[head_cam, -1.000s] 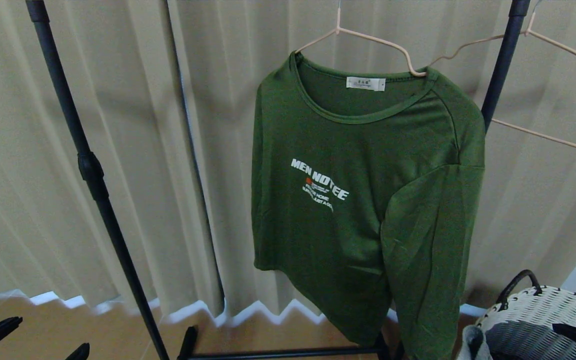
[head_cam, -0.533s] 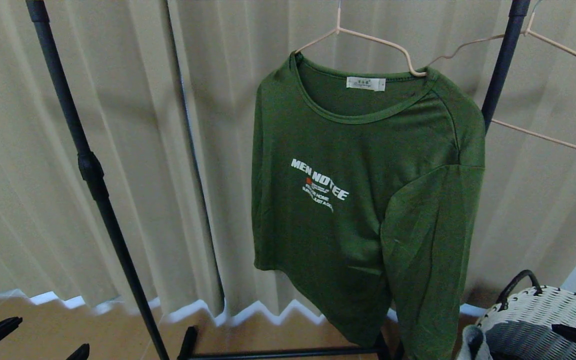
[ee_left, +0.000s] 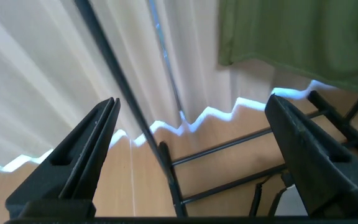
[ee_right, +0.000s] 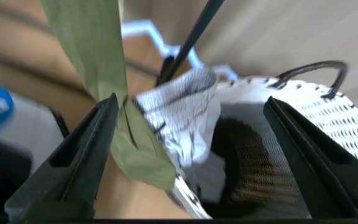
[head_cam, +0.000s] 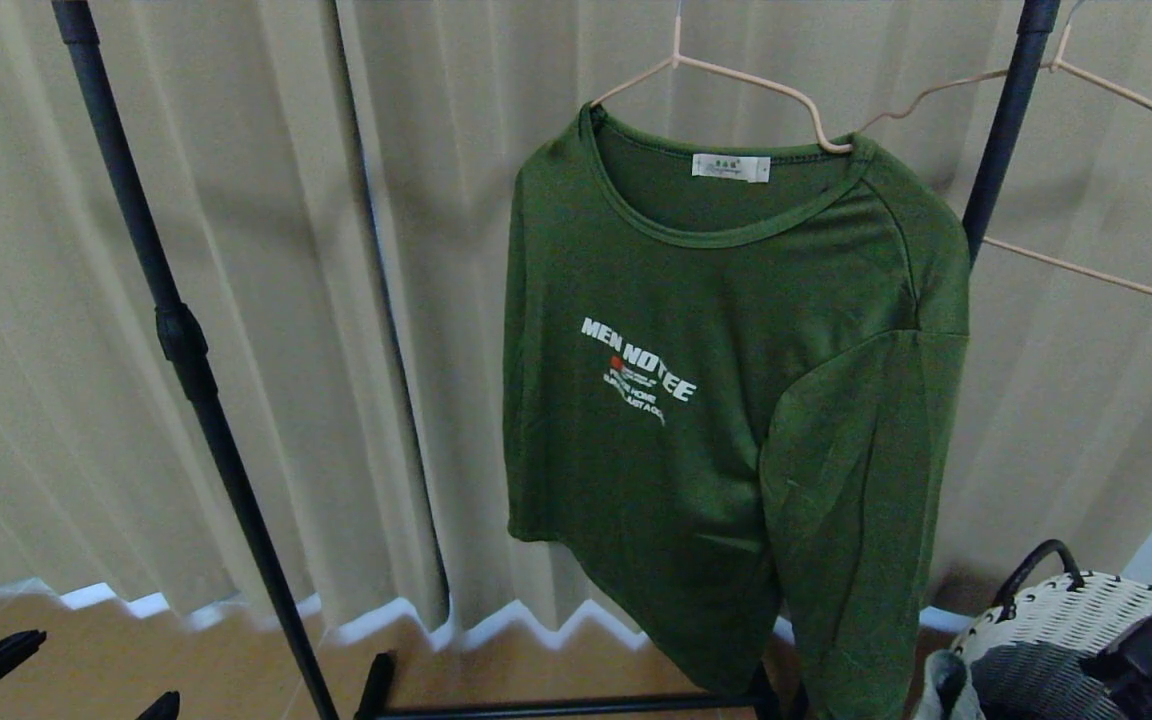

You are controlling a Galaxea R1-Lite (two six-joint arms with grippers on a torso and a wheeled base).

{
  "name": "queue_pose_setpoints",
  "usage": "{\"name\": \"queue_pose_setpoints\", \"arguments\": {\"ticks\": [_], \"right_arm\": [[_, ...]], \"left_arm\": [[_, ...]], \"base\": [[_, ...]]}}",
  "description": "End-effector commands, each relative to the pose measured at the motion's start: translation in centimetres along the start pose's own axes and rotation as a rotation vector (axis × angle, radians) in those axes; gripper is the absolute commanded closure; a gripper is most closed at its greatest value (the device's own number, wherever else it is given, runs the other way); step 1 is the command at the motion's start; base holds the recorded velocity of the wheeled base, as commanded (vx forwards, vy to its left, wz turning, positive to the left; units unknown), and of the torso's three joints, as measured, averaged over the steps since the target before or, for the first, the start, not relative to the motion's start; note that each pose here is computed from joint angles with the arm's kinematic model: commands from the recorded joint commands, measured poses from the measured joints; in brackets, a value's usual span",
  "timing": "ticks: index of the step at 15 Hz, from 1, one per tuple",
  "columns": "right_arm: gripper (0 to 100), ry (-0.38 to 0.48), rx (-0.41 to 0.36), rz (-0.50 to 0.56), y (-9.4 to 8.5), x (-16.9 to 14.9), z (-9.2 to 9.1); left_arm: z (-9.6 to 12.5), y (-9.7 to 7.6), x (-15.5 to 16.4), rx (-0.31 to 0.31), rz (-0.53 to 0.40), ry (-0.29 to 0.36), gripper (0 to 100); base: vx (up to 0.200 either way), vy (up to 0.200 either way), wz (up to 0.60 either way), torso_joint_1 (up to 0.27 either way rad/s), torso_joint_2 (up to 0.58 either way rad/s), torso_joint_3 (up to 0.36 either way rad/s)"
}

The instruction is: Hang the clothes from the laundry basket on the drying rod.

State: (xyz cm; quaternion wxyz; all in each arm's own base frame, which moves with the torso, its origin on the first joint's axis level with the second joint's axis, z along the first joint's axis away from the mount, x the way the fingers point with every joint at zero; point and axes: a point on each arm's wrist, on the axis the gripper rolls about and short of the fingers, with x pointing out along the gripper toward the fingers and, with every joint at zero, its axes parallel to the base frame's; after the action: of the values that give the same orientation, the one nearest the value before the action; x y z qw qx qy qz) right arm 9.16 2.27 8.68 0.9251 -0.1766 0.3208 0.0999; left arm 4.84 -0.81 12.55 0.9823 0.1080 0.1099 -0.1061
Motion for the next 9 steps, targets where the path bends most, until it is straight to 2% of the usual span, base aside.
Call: {"name": "queue_pose_setpoints", "arguments": {"ticks": [1,2,3,5,7,9], "right_arm": [[0,0.163,-0.062,0.029,0.1,3.0,0.8],[0,0.196,-0.070,0.017,0.1,3.8,1.4],[0,0.238,-0.053,-0.047,-0.6,4.8,1.8],[0,0.331,-0.035,-0.168,-2.9,6.9,2.3],[0,0.381,-0.068,-0.198,-4.7,8.4,2.6],[0,0.395,-0.077,-0.200,-5.2,9.1,2.8]], "left_arm": [[0.1,-0.1,-0.2,0.003,-0.010,-0.018,0],[0.1,-0.1,-0.2,0.003,-0.010,-0.020,0],[0.1,-0.1,-0.3,0.003,-0.009,-0.023,0],[0.1,-0.1,-0.3,0.003,-0.009,-0.024,0],[0.1,-0.1,-0.3,0.004,-0.011,-0.026,0],[0.2,-0.1,-0.3,0.004,-0.011,-0.031,0]], "base": [[0.000,0.000,0.00,0.000,0.00,0.000],[0.000,0.000,0.00,0.000,0.00,0.000],[0.000,0.000,0.00,0.000,0.00,0.000],[0.000,0.000,0.00,0.000,0.00,0.000],[0.000,0.000,0.00,0.000,0.00,0.000],[0.000,0.000,0.00,0.000,0.00,0.000]]}}
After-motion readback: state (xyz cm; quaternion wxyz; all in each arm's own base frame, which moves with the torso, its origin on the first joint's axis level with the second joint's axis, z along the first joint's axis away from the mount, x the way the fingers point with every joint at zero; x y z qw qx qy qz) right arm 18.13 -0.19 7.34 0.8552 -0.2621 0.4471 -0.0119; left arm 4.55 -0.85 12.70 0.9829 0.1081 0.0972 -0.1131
